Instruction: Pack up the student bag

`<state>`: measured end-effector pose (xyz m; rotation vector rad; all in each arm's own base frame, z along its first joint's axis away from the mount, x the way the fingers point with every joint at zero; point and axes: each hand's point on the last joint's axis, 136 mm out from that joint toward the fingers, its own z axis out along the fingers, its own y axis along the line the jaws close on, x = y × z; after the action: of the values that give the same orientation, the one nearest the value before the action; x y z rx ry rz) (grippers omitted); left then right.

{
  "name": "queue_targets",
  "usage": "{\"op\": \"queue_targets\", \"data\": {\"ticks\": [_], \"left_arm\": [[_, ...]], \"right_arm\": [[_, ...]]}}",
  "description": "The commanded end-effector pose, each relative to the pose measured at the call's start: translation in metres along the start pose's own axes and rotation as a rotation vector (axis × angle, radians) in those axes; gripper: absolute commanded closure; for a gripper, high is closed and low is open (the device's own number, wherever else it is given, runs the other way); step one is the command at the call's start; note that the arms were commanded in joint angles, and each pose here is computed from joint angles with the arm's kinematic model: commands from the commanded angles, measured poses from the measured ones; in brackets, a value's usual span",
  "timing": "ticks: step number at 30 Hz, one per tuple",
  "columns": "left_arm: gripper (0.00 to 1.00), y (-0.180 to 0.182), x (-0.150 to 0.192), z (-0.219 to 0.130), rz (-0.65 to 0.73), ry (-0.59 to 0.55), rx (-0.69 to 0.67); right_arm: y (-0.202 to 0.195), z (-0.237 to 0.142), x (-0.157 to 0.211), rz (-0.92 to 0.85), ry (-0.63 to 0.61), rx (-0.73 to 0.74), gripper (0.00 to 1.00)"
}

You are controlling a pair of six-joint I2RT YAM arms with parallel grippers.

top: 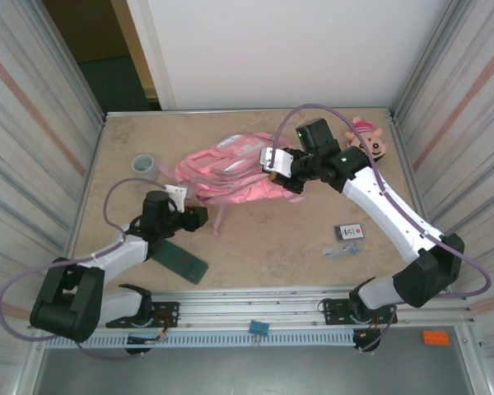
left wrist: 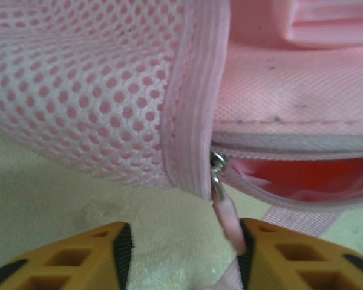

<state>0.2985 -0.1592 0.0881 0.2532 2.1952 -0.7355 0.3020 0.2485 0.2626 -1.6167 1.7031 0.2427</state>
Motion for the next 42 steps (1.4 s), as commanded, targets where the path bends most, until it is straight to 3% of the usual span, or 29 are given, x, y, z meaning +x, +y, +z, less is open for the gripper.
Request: {"op": "queue_targets", "data": {"ticks": [1,6,9,12,24,32,35,38,42], "left_arm": [[0.64,-0.009,-0.025,0.005,0.077,-0.081,0.041],[0.92,-0.018,-0.031,0.004,0.127,-0.104,0.078],[1.00,-0.027,-0.030,-0.002,0.192,-0.115,0.097],[1.00,-0.042,-0.026,-0.008,0.258,-0.112,0.142],[1.00,-0.140,-0.023,-0.047,0.391,-0.037,0.529],[0.99,-0.199,-0.053,-0.046,0.493,-0.072,0.555],[0.94,-0.211,-0.060,-0.041,0.512,-0.068,0.559],[0.73,-0.211,-0.062,-0.041,0.543,-0.051,0.534],[0.41,-0.184,-0.057,-0.048,0.636,-0.058,0.417]], "right_arm": [[-0.025,-0.021,-0.038,-0.008,-0.130,0.088,1.00],[-0.025,-0.016,-0.033,0.006,-0.120,0.091,1.00],[-0.025,-0.010,-0.026,0.018,-0.111,0.102,1.00],[-0.028,-0.004,-0.019,0.041,-0.094,0.127,1.00],[-0.030,0.023,-0.004,0.154,-0.080,0.191,1.00],[-0.005,0.029,-0.016,0.150,-0.152,0.116,1.00],[0.002,0.028,-0.019,0.145,-0.179,0.079,1.00],[0.007,0.021,-0.020,0.131,-0.211,0.026,1.00],[0.029,0.007,-0.013,0.003,-0.218,-0.099,1.00]]}}
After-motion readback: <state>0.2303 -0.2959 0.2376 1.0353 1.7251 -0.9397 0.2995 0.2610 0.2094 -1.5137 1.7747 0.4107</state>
